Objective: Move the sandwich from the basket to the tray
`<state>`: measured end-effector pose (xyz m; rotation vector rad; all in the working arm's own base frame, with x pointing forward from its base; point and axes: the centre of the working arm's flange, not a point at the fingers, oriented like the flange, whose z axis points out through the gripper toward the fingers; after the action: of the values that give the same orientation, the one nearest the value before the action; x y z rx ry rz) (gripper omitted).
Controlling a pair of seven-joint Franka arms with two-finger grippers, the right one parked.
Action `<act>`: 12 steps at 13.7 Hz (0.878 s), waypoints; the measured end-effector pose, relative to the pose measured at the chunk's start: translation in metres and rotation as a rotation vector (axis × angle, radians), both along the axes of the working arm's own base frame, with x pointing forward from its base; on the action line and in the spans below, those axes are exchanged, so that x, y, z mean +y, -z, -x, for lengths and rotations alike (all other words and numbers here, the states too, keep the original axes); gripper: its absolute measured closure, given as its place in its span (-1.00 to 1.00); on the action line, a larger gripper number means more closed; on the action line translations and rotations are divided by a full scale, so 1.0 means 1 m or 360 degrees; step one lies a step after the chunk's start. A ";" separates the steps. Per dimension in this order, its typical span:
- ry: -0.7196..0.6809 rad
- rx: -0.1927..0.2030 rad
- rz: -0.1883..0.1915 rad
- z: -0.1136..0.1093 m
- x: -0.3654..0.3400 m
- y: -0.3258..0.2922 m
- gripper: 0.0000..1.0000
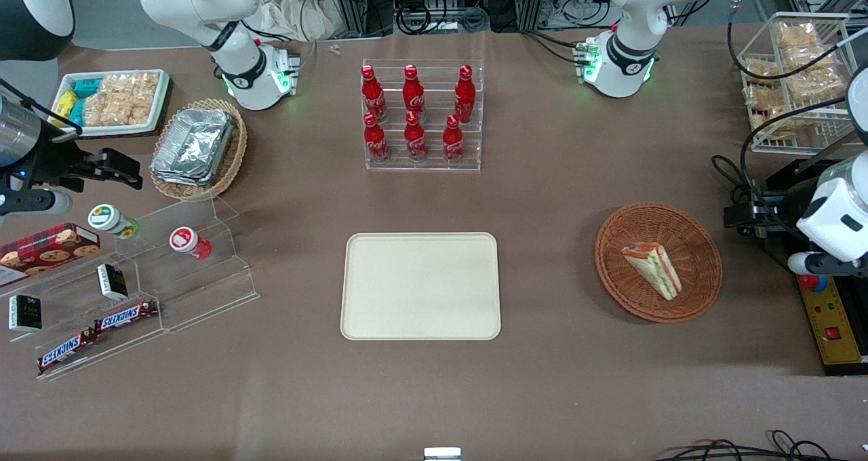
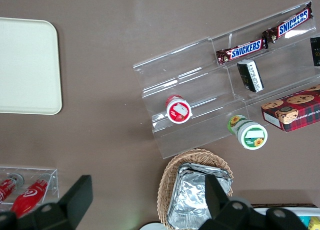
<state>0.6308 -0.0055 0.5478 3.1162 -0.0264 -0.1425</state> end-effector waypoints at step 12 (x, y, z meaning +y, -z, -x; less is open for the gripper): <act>-0.0125 0.0091 -0.0004 0.002 -0.006 0.056 -0.99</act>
<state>0.6289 -0.0111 0.4919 3.1079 0.0976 -0.2301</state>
